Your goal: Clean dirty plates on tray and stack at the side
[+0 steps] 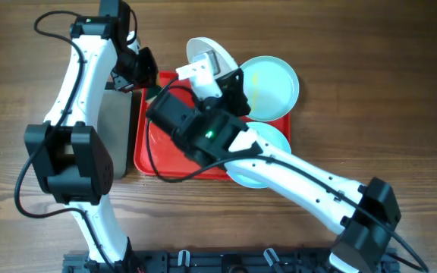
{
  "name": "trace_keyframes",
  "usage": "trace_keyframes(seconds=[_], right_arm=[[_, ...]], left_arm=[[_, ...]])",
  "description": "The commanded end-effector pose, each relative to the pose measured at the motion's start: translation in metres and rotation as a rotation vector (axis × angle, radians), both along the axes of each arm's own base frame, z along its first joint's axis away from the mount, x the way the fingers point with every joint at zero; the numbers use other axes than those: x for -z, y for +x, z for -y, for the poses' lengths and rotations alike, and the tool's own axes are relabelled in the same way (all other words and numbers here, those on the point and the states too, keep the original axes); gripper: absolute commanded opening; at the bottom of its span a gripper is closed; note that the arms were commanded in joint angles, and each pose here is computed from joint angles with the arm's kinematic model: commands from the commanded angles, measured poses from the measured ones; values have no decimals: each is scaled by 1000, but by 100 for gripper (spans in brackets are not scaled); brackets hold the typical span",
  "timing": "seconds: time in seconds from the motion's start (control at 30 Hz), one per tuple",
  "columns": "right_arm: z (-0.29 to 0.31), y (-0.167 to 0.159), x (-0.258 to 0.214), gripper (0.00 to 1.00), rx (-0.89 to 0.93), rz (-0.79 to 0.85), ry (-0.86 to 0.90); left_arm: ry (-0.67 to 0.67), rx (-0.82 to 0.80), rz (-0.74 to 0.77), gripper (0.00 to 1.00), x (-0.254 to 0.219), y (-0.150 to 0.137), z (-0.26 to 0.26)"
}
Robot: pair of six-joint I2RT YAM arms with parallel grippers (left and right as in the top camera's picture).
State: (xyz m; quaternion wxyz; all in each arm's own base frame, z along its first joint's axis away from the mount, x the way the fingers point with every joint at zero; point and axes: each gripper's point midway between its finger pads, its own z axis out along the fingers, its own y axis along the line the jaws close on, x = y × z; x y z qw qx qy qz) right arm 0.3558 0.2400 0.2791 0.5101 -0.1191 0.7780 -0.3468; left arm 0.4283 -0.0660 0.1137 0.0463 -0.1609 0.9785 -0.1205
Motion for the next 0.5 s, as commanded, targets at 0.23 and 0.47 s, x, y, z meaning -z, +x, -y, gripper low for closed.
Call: trace_keyframes(seconds=[0.23, 0.47], right_arm=[[4, -9, -29, 4, 31, 100, -49], [-2, -7, -20, 4, -4, 50, -17]], left_arm=[[5, 8, -5, 4, 4, -1, 7], [5, 8, -5, 4, 4, -1, 7]])
